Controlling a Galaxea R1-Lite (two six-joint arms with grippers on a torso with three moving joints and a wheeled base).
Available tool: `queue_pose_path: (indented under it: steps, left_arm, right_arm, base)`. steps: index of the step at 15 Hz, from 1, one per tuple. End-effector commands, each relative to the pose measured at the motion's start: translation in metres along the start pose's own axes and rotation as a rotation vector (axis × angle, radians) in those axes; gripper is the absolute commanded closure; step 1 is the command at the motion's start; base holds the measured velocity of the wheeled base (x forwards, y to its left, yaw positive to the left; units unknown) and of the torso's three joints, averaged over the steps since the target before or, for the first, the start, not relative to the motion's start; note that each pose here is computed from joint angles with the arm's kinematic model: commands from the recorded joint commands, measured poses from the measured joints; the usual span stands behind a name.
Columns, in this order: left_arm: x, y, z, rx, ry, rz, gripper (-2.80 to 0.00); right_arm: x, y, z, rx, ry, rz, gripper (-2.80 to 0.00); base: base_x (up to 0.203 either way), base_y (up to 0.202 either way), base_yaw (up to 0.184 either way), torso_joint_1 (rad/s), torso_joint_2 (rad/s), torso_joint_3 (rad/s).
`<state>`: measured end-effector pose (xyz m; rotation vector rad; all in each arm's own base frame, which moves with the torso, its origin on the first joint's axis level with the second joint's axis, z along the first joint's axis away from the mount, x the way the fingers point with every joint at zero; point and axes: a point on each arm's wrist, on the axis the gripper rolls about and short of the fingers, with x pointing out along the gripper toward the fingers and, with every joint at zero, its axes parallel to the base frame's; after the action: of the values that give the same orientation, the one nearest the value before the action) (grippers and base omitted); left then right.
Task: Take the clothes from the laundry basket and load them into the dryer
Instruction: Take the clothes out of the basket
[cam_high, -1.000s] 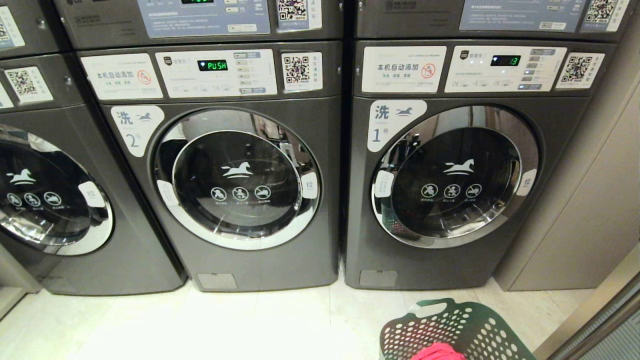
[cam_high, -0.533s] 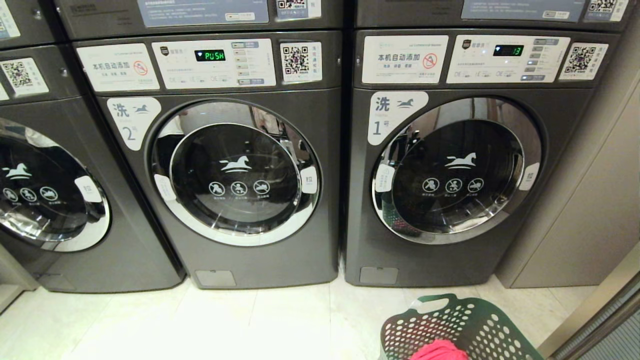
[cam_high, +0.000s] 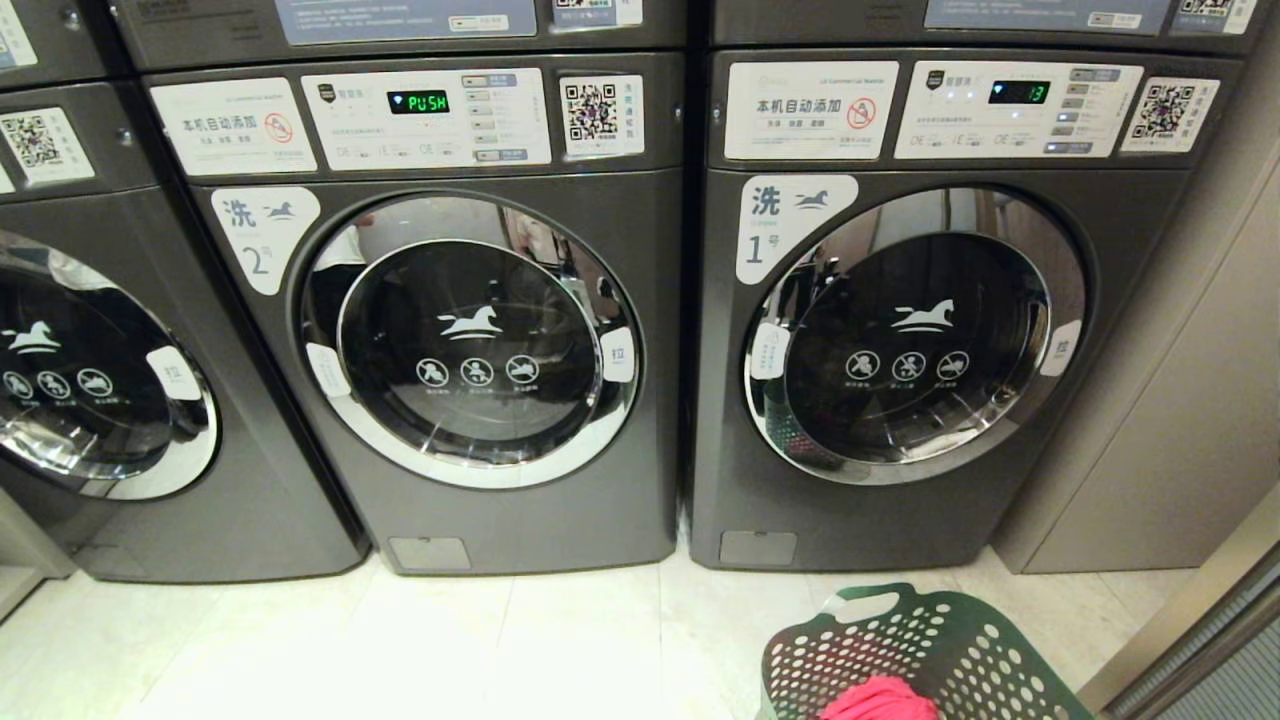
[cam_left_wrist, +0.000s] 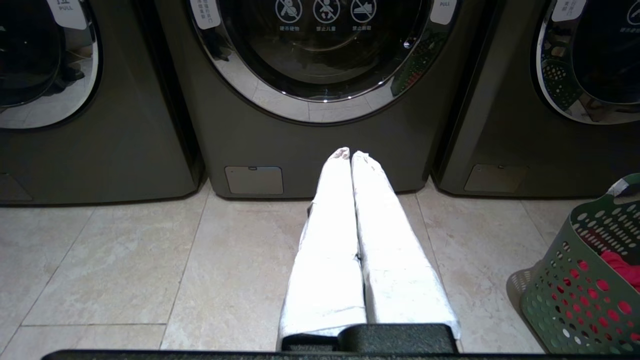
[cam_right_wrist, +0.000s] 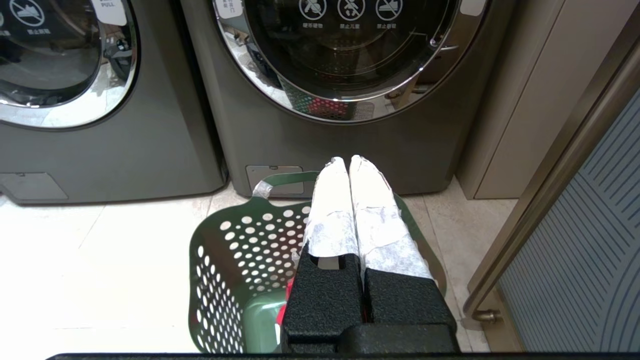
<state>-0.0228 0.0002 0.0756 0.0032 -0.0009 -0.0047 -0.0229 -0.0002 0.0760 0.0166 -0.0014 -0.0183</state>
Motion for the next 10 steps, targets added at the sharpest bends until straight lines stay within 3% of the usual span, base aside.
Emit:
queue_pose_path:
  steps: [1, 5, 10]
  left_arm:
    - [0.0000, 0.0000, 0.0000, 0.001, -0.001, 0.000, 0.00]
    - [0.0000, 0.0000, 0.0000, 0.000, -0.001, 0.001, 0.00]
    - [0.0000, 0.0000, 0.0000, 0.000, -0.001, 0.000, 0.00]
  right_arm:
    - [-0.0001, 0.0000, -0.0001, 0.000, -0.002, 0.000, 0.00]
    - [0.0000, 0.0000, -0.0005, 0.002, 0.000, 0.000, 0.00]
    - [0.0000, 0.0000, -0.0005, 0.002, 0.000, 0.000, 0.00]
  base:
    - [0.000, 0.000, 0.000, 0.000, 0.00, 0.000]
    - [0.017, 0.000, -0.001, -0.002, 0.00, 0.002]
    - [0.188, 0.000, -0.001, -0.001, 0.00, 0.005]
